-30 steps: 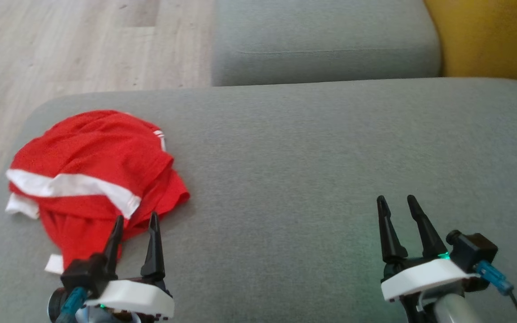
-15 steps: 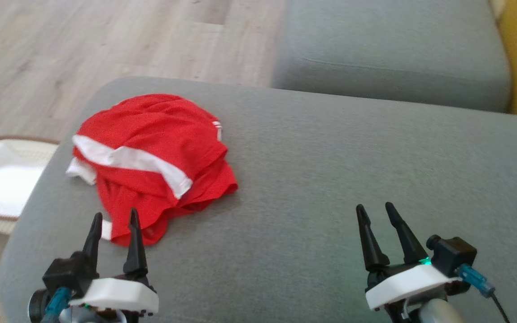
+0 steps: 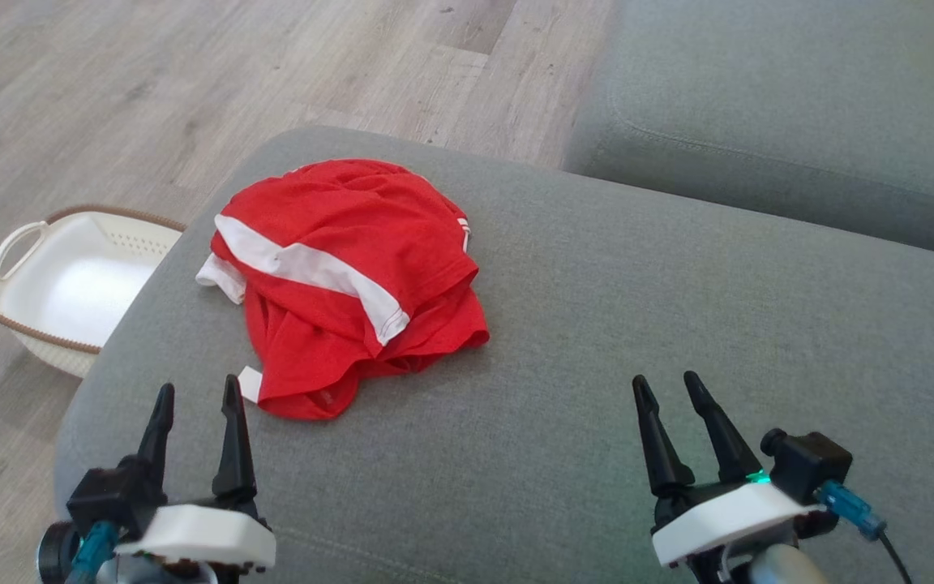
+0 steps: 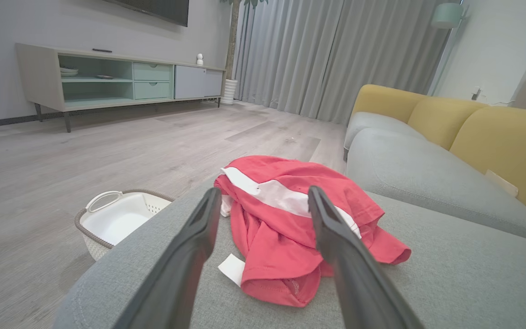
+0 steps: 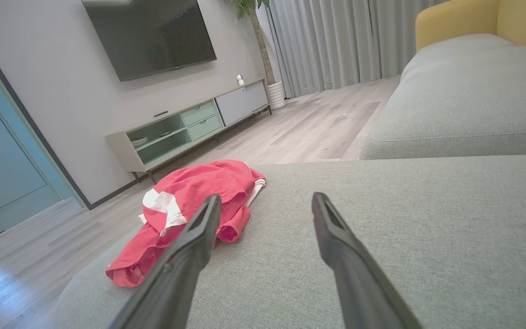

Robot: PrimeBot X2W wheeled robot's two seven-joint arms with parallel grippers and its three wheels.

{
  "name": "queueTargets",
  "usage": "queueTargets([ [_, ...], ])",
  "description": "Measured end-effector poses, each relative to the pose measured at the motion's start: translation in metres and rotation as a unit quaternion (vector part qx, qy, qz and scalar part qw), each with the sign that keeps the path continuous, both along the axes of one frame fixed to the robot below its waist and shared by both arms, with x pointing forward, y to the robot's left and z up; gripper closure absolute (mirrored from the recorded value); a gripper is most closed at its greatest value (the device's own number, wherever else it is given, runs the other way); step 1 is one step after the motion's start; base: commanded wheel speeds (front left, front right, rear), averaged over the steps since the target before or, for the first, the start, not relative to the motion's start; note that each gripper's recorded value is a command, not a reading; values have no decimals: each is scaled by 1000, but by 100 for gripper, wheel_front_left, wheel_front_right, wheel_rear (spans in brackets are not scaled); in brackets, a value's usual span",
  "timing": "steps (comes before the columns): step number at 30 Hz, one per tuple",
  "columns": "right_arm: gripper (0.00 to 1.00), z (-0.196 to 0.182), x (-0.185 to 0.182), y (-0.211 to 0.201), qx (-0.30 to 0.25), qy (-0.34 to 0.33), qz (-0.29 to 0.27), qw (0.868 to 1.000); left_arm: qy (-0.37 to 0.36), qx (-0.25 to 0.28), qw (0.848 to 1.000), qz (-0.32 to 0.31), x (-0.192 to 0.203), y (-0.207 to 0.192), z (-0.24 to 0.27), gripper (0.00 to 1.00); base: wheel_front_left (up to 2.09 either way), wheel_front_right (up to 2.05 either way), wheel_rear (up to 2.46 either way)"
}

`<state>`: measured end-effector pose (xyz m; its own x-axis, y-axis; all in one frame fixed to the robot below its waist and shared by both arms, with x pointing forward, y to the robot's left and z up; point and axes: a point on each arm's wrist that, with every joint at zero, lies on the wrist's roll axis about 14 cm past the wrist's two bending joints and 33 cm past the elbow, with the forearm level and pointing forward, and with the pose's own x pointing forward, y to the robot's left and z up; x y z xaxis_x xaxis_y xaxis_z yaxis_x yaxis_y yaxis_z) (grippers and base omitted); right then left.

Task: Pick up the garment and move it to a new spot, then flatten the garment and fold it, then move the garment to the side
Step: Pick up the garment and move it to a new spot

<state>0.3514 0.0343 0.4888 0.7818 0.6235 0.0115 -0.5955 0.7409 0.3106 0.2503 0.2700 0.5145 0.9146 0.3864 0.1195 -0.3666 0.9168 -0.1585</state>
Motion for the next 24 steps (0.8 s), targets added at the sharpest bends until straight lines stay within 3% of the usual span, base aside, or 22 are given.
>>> queueTargets([
  [7,0,-6,1,-2,0,9,-2,1000,7,4,1000,0,3,3,-2,0,0,0,0],
  [11,0,-14,6,-11,-1,20,-17,1000,22,16,999,-32,16,-8,-7,0,0,0,0],
  [16,0,-33,24,-28,-13,38,-45,998,68,36,992,-102,64,-30,-26,0,0,0,0],
  [24,0,-50,56,-43,-15,51,-74,996,139,78,968,-196,141,-62,-57,0,0,0,0],
])
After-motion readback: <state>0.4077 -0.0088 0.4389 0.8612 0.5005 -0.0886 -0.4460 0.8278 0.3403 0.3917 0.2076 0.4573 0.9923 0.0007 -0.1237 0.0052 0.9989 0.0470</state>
